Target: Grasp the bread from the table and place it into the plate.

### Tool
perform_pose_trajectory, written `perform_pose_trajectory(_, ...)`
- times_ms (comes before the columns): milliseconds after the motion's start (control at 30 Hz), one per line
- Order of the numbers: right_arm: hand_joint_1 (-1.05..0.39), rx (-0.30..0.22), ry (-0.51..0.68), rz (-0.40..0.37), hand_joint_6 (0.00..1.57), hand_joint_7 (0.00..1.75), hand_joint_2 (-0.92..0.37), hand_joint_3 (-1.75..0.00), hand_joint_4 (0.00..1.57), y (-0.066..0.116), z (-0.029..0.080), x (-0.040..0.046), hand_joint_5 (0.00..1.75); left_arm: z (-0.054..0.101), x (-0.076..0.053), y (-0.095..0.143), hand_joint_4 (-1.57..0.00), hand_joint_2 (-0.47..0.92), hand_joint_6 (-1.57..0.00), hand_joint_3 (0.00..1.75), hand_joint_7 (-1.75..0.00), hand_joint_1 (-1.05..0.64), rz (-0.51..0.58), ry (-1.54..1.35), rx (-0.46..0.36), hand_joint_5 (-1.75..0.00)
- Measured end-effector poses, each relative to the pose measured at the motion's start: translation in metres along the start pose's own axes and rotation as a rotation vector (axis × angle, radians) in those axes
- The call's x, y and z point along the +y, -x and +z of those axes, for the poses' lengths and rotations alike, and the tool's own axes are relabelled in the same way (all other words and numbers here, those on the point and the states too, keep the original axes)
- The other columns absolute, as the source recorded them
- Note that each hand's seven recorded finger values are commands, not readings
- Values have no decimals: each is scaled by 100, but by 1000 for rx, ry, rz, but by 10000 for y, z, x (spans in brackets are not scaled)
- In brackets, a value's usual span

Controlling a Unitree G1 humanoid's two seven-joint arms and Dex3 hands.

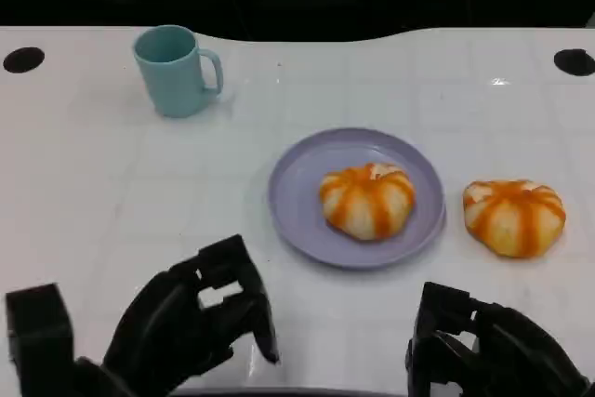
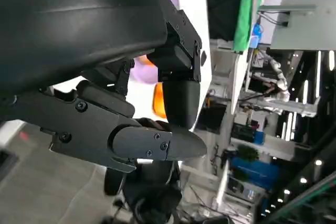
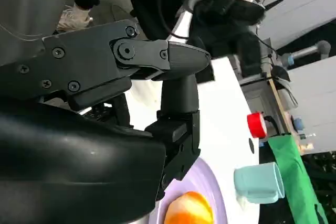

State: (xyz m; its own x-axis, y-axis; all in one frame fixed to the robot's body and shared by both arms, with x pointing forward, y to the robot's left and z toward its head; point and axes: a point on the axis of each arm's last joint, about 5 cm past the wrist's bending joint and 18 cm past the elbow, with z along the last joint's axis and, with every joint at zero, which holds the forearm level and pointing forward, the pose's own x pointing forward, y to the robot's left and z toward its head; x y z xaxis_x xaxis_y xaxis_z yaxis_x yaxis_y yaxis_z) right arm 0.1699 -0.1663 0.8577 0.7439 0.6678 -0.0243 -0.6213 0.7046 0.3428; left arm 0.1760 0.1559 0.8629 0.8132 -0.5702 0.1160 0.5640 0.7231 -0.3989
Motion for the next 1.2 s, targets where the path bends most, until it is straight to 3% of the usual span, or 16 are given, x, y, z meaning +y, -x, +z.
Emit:
perform_pose_trajectory(500, -53, -24, -4, -20, 37, 175, -92, -46, 59, 2, -4, 15, 175, -66, 16, 49, -85, 92, -63, 23, -175, -70, -25, 107, 17, -175)
perform_pose_trajectory(1200, -54, -31, 2, -39, 40, 173, -92, -43, 61, -19, -27, -58, 175, -131, 80, -6, -87, 92, -64, 21, -175, -70, -56, 151, 43, -175)
